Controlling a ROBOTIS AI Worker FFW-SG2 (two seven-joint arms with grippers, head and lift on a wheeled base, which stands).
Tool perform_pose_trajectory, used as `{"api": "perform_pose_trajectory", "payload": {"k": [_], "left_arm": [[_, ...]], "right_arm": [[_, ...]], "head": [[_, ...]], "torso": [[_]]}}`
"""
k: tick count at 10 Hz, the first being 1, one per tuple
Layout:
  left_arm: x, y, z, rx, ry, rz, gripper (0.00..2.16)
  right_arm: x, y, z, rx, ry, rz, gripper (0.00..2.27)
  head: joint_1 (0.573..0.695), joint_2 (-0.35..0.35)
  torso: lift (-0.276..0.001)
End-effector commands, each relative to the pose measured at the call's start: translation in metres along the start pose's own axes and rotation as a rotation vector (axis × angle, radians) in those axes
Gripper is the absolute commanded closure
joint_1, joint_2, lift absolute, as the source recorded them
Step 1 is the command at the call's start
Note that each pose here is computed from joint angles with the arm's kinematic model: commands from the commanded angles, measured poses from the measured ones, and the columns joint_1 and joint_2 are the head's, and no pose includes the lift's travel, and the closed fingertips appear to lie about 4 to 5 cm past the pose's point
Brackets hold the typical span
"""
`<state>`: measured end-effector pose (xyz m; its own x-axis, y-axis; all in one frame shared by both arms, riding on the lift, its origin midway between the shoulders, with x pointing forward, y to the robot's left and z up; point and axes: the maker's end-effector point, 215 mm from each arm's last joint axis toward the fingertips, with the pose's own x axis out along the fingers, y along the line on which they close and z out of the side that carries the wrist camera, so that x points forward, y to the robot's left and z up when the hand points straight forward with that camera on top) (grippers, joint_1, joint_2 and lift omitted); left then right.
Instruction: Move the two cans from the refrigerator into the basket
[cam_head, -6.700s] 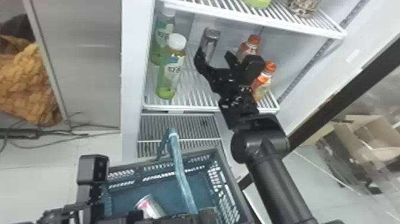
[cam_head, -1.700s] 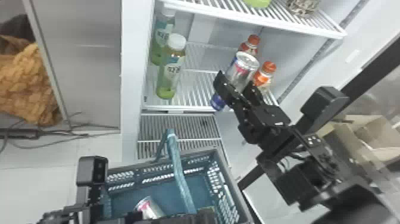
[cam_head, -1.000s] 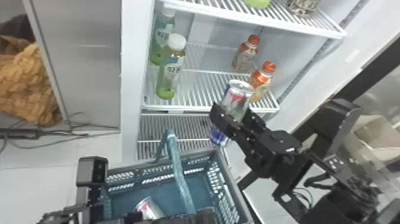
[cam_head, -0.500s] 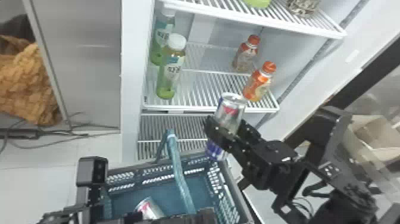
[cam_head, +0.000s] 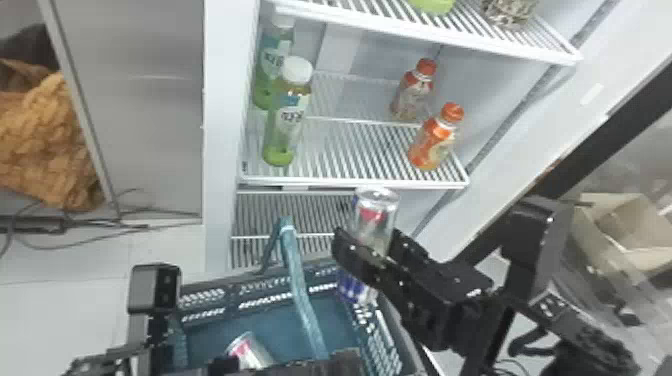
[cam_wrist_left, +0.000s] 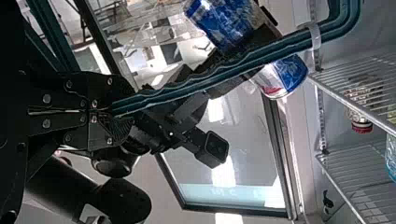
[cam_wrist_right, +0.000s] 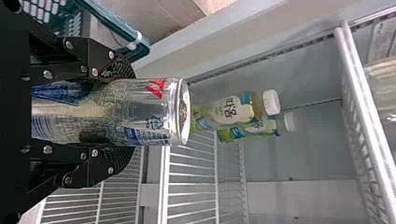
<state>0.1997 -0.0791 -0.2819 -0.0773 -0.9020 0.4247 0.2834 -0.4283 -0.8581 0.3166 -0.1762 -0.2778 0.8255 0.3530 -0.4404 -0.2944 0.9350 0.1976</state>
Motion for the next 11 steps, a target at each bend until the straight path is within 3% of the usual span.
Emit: {"api": "perform_pose_trajectory", "payload": {"k": [1,7,11], "left_arm": [[0.0,0.0,0.001,0.001,-0.001,0.001,1.16],[0.0,0.0,0.0,0.0,0.003,-0.001,1.16],[0.001,0.0,-0.001,-0.001,0.005,-0.001,1.16]], "right_arm": [[-0.006,-0.002,-0.011,-0.007,0.043,-0.015,0.94],[-0.011,-0.01,-0.035,0.001,0.111,-0.045,0.89],[-0.011,-0.01,-0.035,0.001,0.113,-0.046,0.34]], "head": [[0.695,-0.35],[0.695,-0.35],[0.695,-0.35]], "torso": [[-0.276],[-0.276],[-0.276]]}}
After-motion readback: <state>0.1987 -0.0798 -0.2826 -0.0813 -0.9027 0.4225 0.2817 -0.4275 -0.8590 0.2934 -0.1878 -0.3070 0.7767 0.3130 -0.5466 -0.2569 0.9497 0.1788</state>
